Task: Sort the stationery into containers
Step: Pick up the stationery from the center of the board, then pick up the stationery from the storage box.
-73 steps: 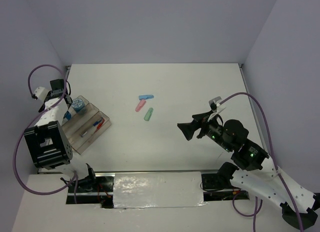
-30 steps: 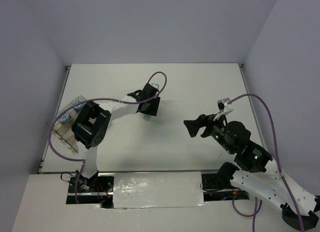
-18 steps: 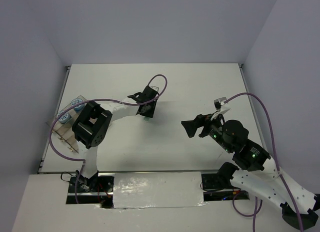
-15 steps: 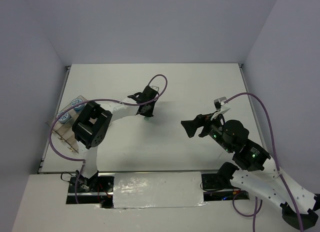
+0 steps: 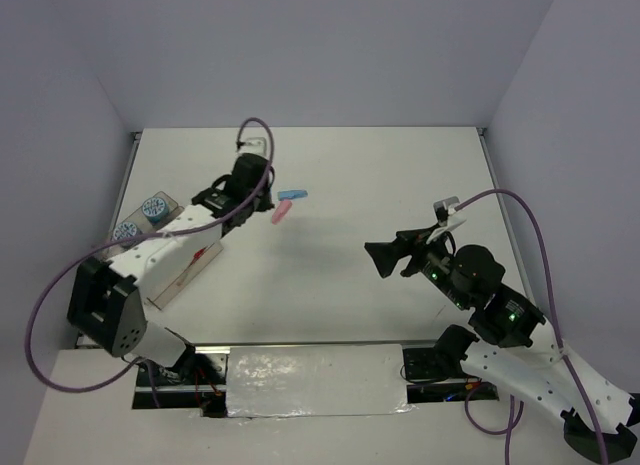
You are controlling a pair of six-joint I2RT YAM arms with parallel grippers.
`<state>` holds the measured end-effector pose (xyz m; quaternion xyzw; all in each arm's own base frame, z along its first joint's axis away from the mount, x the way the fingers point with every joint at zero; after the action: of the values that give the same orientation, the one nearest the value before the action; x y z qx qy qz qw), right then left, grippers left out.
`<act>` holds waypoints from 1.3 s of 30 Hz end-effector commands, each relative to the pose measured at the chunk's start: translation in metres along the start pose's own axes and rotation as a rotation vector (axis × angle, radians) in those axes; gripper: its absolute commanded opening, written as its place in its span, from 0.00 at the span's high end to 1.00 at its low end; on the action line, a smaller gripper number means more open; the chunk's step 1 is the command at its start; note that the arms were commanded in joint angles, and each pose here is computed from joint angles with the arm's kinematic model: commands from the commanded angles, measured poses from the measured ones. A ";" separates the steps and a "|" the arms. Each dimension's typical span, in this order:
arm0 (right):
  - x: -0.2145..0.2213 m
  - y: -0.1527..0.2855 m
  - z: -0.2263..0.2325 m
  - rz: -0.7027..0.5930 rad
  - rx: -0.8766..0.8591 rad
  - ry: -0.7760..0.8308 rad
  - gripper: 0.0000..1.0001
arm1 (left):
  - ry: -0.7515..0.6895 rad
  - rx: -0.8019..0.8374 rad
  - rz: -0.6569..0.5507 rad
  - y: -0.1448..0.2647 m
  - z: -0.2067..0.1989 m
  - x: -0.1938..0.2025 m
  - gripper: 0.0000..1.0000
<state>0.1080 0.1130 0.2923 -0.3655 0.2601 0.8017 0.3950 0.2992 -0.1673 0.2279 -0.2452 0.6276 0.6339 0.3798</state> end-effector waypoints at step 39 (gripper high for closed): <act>-0.001 0.013 0.001 -0.044 -0.143 0.091 0.00 | -0.306 -0.624 0.190 -0.008 0.198 0.114 0.62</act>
<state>0.0966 0.1060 0.2873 -0.4236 0.2240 0.7972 0.3672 0.2651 0.0450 0.1437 -0.1561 0.3732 0.8607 0.3092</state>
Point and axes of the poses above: each gripper's point midway between its finger pads, its own y axis back along the fingers, its own z axis along the line the jaws close on, x = y × z, the point moved 10 cm from there along y, back along the fingers, and after that the axes turned 14 degrees about -y, right-handed, at the moved point
